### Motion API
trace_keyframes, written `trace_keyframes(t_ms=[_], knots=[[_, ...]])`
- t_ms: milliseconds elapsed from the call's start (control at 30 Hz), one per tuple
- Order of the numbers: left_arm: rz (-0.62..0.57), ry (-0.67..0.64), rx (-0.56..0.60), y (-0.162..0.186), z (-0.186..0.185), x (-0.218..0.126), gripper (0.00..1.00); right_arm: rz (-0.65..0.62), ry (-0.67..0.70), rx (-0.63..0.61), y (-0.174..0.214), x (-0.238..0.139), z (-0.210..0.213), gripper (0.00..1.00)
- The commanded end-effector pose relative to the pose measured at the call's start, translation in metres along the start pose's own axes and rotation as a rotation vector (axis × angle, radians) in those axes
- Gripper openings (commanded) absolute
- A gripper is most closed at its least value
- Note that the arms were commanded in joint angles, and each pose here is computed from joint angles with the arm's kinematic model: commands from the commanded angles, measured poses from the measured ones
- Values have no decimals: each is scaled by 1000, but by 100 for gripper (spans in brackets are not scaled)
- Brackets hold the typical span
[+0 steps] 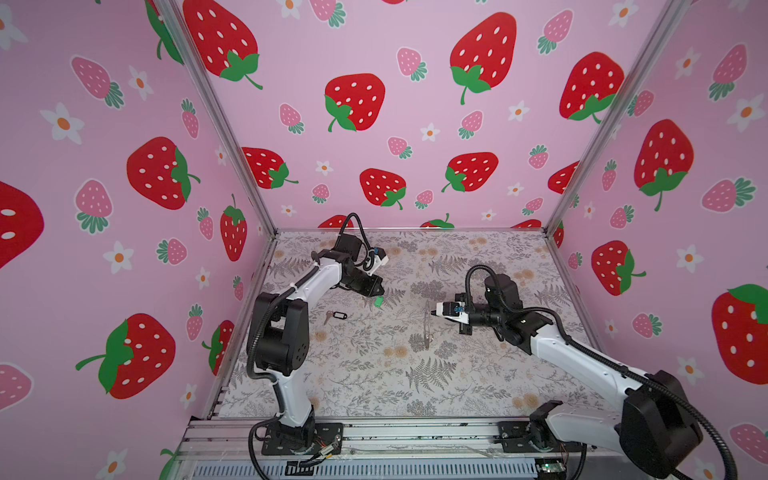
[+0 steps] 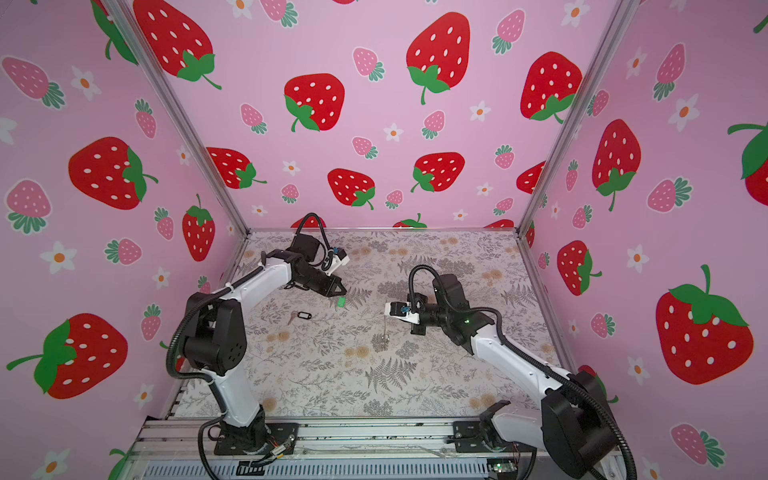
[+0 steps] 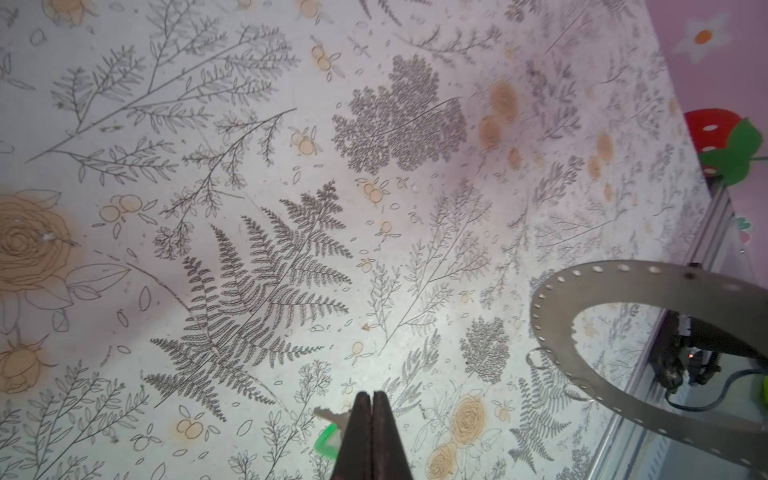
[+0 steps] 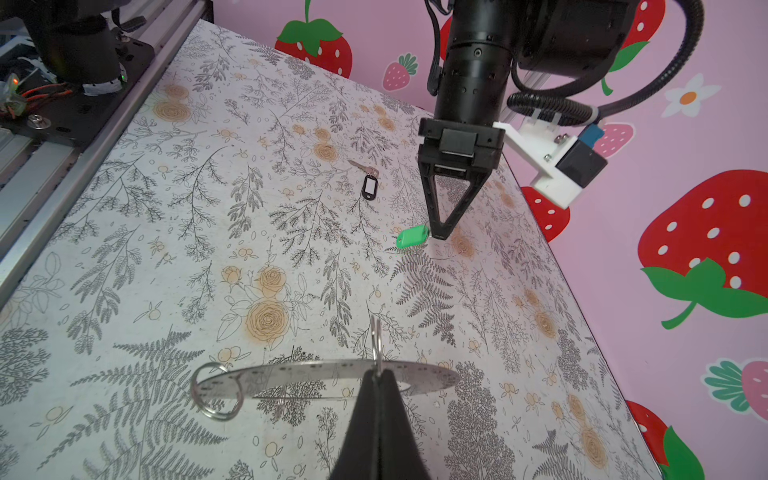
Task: Put the keys on the keyring
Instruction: 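Lift the green-tagged key and swing the left gripper toward the right gripper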
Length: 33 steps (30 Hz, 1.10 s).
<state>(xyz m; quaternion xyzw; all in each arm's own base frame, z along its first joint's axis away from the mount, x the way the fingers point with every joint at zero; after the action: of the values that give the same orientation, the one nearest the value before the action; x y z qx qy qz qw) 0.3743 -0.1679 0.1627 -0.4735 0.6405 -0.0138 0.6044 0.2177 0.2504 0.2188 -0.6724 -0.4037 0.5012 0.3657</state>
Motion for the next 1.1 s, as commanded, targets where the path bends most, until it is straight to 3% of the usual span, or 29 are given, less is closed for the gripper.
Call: trace_keyframes(t_ms=[0,133,267,333,767,1067], knots=[[-176,65,84,-20,-20,-13,0,-59,-15,-6,-15,-2,-3,0],[-250,67,188,-22,-39,-15,0,-70,-26,5,-17,-1,-2,0],[-200,70,152,-17,-39,-3,0,-70,-30,10,-17,-1,-1,0],[-232,75,162,-17,-43,3,0,-69,-28,11,-17,-1,0,0],[-533,133,546,-42,-108,-18,0,-82,-63,62,-23,-1,1,0],[-647,148,794,-40,-134,-40,0,-95,-106,87,-34,-6,0,0]])
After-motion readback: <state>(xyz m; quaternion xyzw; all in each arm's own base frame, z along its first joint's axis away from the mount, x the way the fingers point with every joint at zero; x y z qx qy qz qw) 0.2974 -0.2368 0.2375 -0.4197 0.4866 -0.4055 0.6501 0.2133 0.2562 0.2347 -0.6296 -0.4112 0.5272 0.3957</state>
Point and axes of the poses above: each gripper's point midway between its finger pads, its own x axis out along the fingers, its own z axis along the line the jaws close on, y = z × x, the point moved 5 cm from there along -x, back along the fingers, and after that the axes turned 14 degrees about x, right-handed, at the moved point
